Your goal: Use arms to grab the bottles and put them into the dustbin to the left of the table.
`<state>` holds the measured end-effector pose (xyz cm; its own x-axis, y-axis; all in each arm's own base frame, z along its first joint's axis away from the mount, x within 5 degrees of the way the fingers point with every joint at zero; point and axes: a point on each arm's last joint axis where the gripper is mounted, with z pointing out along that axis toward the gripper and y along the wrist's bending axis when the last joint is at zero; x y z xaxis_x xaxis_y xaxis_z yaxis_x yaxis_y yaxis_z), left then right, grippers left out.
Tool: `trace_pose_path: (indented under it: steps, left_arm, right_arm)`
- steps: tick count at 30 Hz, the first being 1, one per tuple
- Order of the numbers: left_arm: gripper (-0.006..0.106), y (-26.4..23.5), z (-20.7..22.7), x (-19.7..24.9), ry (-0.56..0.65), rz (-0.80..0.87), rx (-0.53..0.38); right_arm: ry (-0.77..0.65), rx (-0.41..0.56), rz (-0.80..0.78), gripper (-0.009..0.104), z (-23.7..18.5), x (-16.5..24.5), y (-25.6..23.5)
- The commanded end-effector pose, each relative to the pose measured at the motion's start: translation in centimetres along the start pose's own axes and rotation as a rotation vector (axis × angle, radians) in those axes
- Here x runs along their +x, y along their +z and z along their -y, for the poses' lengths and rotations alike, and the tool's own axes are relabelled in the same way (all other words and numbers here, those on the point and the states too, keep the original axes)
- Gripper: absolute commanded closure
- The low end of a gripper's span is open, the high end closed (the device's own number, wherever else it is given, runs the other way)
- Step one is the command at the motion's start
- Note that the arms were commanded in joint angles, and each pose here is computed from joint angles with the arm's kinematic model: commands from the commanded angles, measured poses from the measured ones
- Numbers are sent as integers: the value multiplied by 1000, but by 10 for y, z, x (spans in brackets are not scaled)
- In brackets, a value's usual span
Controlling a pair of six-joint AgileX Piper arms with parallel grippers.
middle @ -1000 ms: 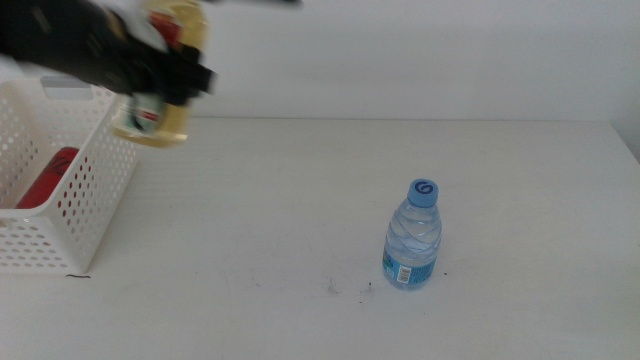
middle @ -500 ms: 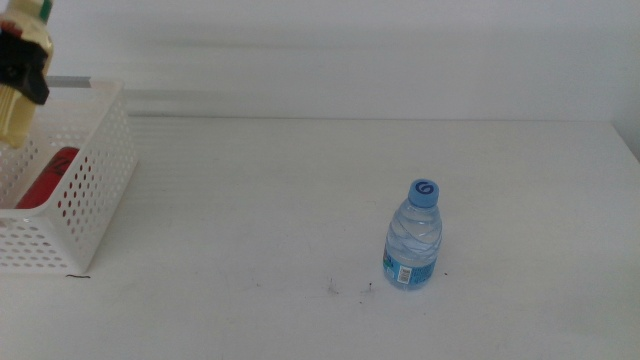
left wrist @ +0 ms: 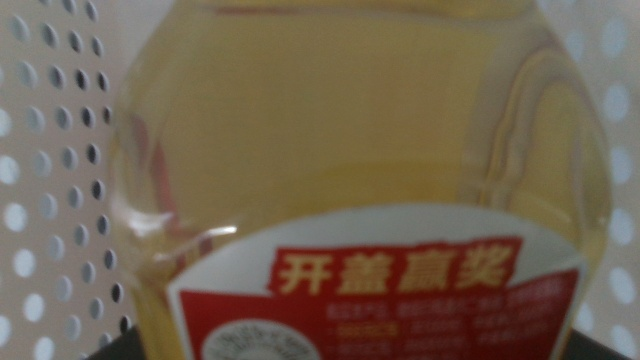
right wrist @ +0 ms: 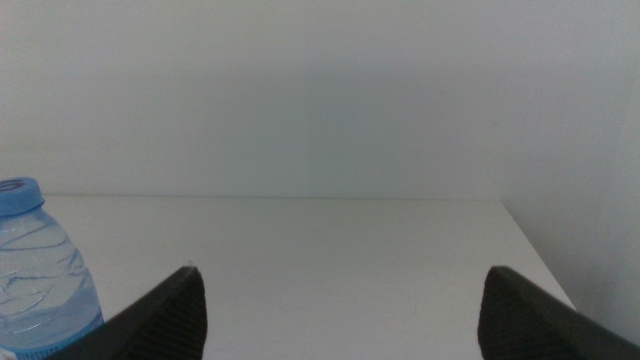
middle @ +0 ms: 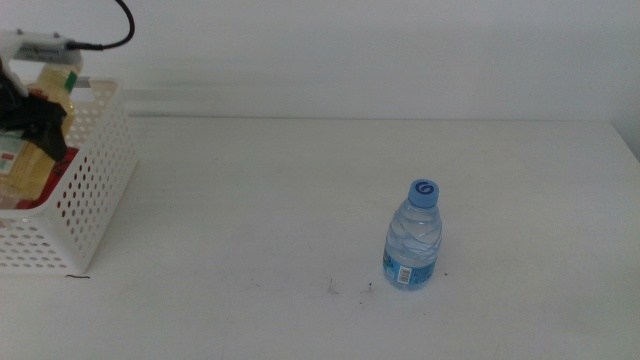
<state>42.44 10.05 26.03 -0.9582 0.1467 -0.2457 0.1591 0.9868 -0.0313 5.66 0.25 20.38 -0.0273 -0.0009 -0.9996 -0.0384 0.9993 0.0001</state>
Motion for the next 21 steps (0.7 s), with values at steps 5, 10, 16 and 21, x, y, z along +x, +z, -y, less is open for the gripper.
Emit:
trace_pose_path:
  steps: [5,10,16,21]
  left_arm:
    - [83,9,-1,5,-1,-16,-1]
    - [50,13,0,5,20,-28,5]
    - [7,-16,9,4,19,40,-7]
    - [7,-75,41,6,21,191,26]
  right_arm:
    - [-5,8,7,4,0,0,0]
    - [-5,8,7,4,0,0,0]
    - [-5,8,7,4,0,0,0]
    - [-5,8,7,4,0,0,0]
